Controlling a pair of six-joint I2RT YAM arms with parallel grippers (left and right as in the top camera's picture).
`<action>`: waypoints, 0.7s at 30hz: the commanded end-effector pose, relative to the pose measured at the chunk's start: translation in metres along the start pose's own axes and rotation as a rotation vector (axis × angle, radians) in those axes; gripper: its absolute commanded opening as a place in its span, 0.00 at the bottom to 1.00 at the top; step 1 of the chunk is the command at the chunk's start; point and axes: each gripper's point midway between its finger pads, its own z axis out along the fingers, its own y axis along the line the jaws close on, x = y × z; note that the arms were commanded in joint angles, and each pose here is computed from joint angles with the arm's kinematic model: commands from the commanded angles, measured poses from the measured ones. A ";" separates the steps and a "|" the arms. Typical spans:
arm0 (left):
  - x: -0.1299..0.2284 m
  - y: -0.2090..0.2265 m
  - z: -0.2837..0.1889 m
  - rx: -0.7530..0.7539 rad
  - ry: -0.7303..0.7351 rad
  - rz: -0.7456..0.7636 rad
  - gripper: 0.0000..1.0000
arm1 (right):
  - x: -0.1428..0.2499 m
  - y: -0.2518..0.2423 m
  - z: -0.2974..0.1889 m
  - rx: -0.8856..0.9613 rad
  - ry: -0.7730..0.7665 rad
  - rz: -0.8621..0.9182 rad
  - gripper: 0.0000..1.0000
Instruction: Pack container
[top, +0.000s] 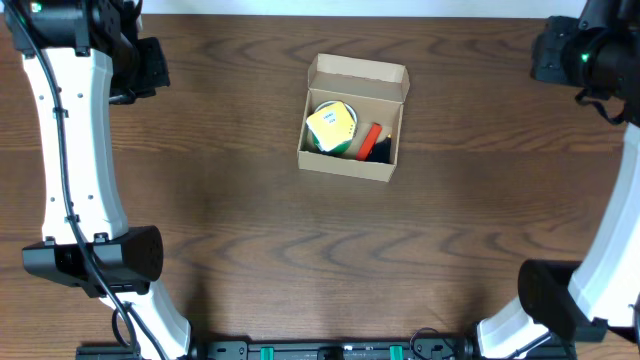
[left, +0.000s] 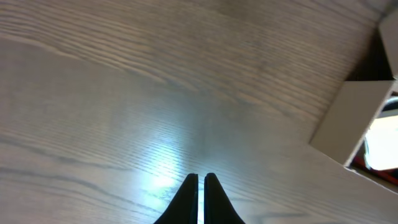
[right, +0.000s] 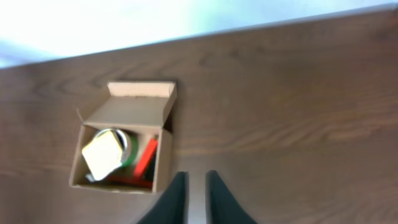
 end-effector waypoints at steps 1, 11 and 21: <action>0.020 -0.012 -0.003 0.053 0.076 0.053 0.06 | 0.017 -0.002 0.049 0.008 0.155 0.021 0.01; 0.021 -0.055 0.030 0.150 0.137 0.205 0.06 | 0.053 0.005 0.147 -0.021 0.417 0.038 0.01; 0.045 -0.104 0.126 0.367 0.425 0.304 0.06 | 0.088 0.013 0.203 0.000 0.539 0.004 0.01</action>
